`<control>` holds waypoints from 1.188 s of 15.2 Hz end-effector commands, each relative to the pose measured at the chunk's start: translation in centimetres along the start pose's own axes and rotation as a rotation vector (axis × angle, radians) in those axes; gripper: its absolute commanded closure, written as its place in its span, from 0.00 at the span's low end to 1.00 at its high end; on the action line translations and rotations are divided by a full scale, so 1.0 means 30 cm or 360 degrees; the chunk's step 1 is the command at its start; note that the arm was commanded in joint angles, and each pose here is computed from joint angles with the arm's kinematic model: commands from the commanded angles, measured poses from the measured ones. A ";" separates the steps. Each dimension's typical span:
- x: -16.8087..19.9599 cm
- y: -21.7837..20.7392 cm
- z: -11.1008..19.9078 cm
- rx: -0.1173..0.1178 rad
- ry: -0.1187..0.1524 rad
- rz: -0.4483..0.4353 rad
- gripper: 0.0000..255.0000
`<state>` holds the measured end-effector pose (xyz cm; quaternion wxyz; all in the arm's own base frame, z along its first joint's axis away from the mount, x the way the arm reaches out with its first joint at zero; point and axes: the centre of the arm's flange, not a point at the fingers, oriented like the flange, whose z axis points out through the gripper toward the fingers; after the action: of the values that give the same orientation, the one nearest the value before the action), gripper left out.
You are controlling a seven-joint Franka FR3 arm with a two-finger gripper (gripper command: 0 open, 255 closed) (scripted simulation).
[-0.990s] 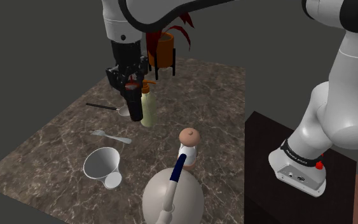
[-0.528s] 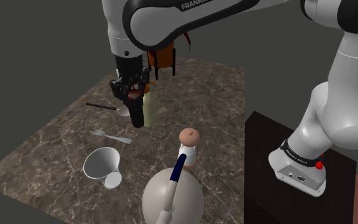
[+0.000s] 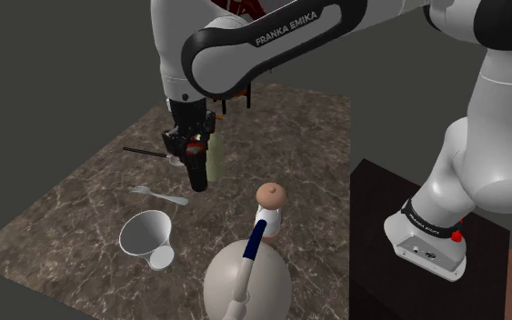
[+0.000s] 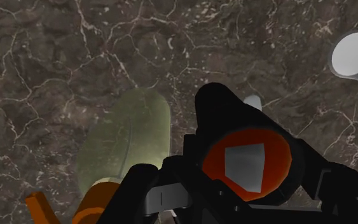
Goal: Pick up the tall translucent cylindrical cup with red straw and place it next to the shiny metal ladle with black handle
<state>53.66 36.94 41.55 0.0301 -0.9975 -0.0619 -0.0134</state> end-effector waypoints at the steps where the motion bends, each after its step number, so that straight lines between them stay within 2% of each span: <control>1: 0.000 0.002 0.035 0.0001 0.0002 0.0000 1.00; 6: -0.003 0.008 0.131 0.0001 0.0002 0.0000 1.00; 14: -0.003 0.008 0.131 0.0001 0.0002 0.0000 1.00; 15: -0.003 0.008 0.131 0.0001 0.0002 0.0000 0.00; 18: -0.003 0.008 0.131 0.0001 0.0002 0.0000 0.00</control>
<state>53.68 36.94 37.61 0.0303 -0.9975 -0.0619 -0.0139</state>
